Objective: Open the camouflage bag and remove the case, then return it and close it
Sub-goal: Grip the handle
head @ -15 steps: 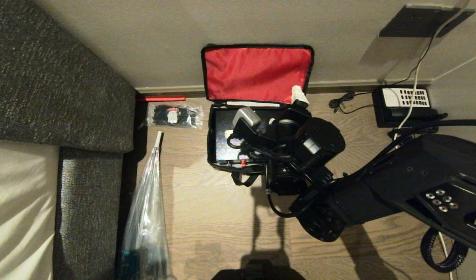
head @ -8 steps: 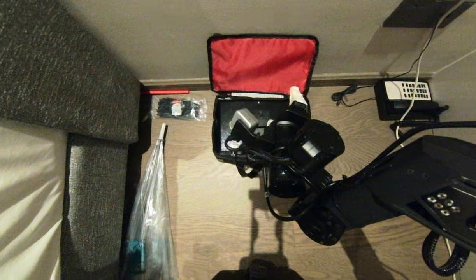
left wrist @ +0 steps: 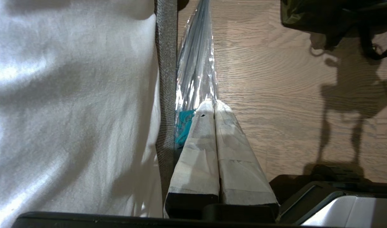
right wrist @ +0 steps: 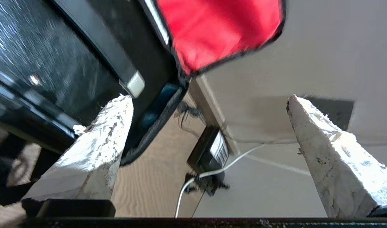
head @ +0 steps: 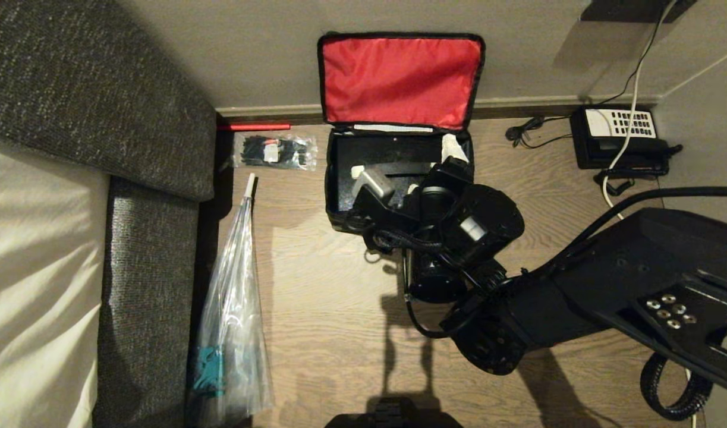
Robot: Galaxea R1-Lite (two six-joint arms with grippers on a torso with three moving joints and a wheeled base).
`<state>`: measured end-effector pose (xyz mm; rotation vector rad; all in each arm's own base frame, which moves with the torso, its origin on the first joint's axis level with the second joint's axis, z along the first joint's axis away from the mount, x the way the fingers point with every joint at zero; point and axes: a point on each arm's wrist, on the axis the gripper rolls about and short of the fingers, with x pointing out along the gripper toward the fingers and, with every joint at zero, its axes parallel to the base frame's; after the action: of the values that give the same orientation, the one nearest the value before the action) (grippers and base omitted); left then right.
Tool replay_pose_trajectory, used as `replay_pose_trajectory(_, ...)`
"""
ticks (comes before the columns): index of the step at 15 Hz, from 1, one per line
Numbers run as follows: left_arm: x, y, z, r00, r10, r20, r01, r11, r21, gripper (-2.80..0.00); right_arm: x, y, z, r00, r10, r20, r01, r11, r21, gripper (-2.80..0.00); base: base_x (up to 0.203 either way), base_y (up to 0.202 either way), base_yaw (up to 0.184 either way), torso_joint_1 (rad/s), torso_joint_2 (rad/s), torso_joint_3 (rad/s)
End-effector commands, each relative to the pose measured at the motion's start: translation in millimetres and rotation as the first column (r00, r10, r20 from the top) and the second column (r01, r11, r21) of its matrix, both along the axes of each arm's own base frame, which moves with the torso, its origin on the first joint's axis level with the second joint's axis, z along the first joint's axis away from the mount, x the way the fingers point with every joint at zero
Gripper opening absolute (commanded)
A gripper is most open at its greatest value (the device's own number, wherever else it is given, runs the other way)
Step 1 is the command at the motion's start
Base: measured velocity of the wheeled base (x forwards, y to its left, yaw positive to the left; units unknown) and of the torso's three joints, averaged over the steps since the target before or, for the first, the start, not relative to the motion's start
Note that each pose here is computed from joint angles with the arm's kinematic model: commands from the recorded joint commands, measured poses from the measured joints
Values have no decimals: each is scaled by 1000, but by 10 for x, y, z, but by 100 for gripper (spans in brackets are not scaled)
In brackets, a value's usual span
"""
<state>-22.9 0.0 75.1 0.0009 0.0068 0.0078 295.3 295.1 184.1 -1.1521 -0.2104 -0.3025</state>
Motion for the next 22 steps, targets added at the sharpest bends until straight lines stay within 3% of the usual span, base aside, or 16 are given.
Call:
replay_pose_trajectory(1,0,0,-2,1000,0,-1,0,1000,0,-280,17,7,-40,1000,-9,-5,9,1000,-8,0,0,0,0,0,0,0)
replay_pose_trajectory(10,0,0,0,1000,0,1,0,1000,-1,-280,309,219,-574,999,33,-34,-36,994,-100,0,0,0,0,0,0,0)
replay_pose_trajectory(13,0,0,0,1000,0,0,0,1000,-1,-280,594,254,-665,998,64,29,-60,992,-113,0,0,0,0,0,0,0)
replay_pose_trajectory(17,0,0,-2,1000,0,-1,0,1000,-1,-280,1015,72,-561,988,39,150,-22,993,-119,0,0,0,0,0,0,0)
replay_pose_trajectory(22,0,0,-2,1000,0,-1,0,1000,0,-280,1115,46,-728,991,22,134,0,987,-163,0,0,0,0,0,0,0)
